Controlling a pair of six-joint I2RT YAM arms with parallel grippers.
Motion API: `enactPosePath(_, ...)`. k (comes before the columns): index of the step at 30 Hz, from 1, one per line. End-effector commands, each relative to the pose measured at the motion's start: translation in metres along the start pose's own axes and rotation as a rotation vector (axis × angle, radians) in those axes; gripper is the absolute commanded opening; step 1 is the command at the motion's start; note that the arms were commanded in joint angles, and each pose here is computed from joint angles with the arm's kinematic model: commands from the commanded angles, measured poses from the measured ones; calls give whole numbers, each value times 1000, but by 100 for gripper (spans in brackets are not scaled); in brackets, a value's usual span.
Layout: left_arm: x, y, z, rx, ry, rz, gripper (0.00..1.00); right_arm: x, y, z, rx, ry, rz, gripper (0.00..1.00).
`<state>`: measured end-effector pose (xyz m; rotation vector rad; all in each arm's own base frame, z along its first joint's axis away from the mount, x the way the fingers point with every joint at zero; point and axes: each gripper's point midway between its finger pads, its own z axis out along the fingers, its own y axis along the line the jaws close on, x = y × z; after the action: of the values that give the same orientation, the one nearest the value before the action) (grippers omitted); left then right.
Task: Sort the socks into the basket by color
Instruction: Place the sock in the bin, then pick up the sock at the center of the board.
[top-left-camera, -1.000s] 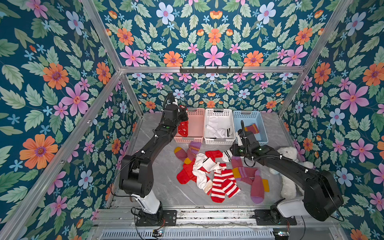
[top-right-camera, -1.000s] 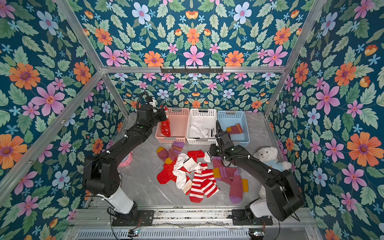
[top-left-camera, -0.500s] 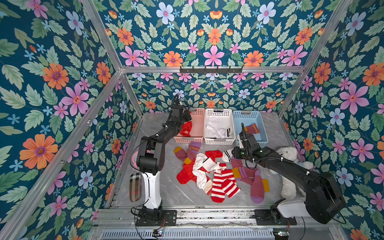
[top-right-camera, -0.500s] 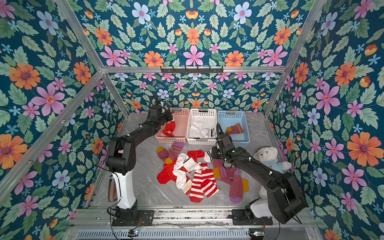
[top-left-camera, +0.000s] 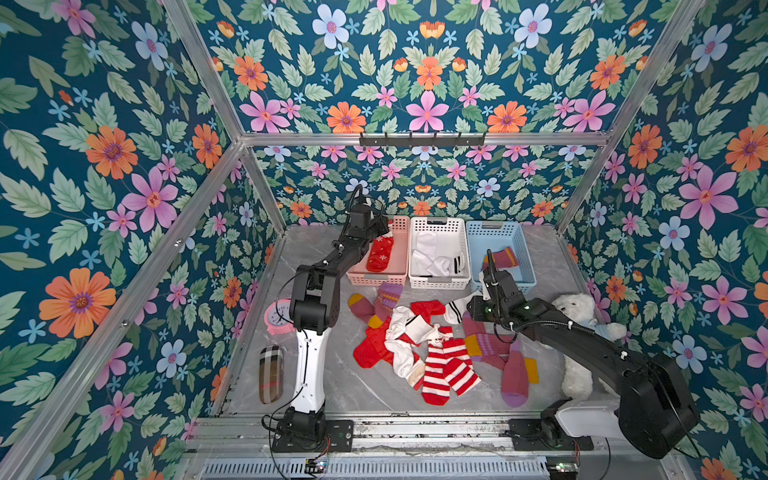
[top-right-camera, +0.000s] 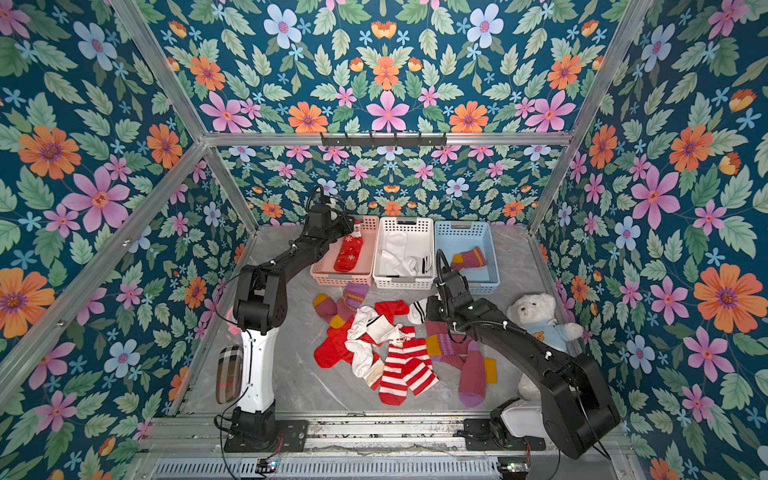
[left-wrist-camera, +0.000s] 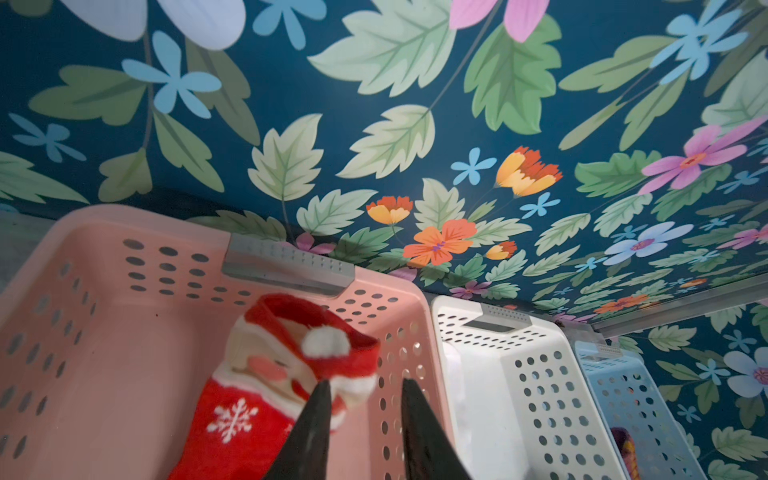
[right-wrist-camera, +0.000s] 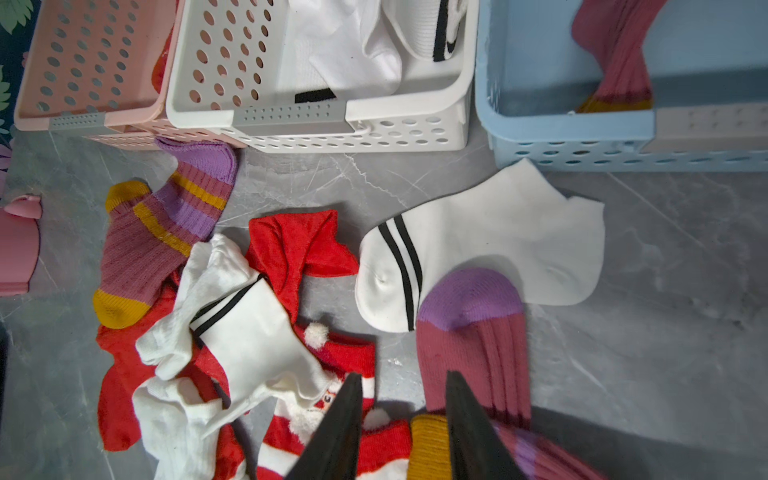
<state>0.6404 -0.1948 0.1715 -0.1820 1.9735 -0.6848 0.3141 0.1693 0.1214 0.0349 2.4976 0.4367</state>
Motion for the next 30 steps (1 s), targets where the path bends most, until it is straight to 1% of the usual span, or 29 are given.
enactPosePath(1,-10,-4,-8,8,-25,7,38,4,-6,-3,27,6,19,37)
enactPosePath(8,-12,-9,-36,0,-31,16,39,11,-10,-3,35,14,26,37)
enactPosePath(12,-9,-11,-63,-16,-27,10,39,15,-15,-5,56,25,30,37)
enactPosePath(19,7,-17,-119,8,-31,-16,40,29,-24,-6,79,54,34,38)
enactPosePath(26,27,-24,-155,-7,6,-5,40,43,-31,-4,99,95,38,38)
enactPosePath(30,41,-31,-172,-12,25,19,41,58,-31,-3,105,131,36,38)
